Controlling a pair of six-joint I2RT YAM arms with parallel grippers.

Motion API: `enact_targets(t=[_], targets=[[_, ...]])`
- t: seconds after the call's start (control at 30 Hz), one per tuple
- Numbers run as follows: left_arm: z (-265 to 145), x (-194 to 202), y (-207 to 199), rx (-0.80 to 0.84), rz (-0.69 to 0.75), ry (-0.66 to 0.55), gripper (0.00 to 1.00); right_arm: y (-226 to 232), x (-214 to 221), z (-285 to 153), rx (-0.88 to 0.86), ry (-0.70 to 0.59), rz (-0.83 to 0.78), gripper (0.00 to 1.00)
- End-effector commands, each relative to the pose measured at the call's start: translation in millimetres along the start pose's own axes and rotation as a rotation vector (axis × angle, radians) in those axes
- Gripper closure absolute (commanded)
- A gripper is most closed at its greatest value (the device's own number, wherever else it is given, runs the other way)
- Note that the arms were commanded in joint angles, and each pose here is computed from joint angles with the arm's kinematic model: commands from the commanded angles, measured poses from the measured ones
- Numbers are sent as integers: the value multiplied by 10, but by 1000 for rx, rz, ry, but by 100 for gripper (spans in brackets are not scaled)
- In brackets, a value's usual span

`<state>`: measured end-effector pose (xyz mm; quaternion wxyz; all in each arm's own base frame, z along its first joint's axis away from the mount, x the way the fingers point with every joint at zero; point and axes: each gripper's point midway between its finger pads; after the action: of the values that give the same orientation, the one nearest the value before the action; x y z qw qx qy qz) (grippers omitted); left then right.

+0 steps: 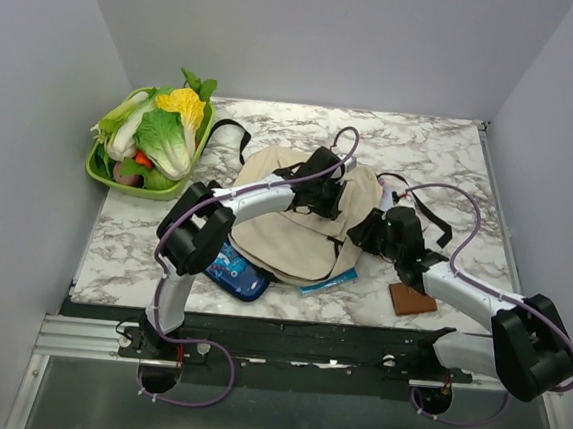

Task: Pack the student bag
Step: Unzip the student bag at the center of the board.

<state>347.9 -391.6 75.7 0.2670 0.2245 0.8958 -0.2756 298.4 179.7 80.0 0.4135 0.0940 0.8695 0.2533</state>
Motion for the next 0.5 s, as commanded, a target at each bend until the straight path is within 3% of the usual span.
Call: enact_targets(t=[0.0,0.23,0.47], targets=[[-270,-189,-106,14,31,-56,100,171,-110,72,-52,-18,-7,59],[-355,-178,-63,13,26,-62,100,327,-140,184,-103,5,-18,52],[-358,-179,-56,18,30,-65,100,380,-113,267,-118,23,-17,52]])
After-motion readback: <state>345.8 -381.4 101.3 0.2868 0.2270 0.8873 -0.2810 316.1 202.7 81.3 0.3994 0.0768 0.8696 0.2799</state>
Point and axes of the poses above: each gripper's point midway between its finger pads, its own z axis out along the fingers, its own y axis along the line the jaws close on, x = y × z
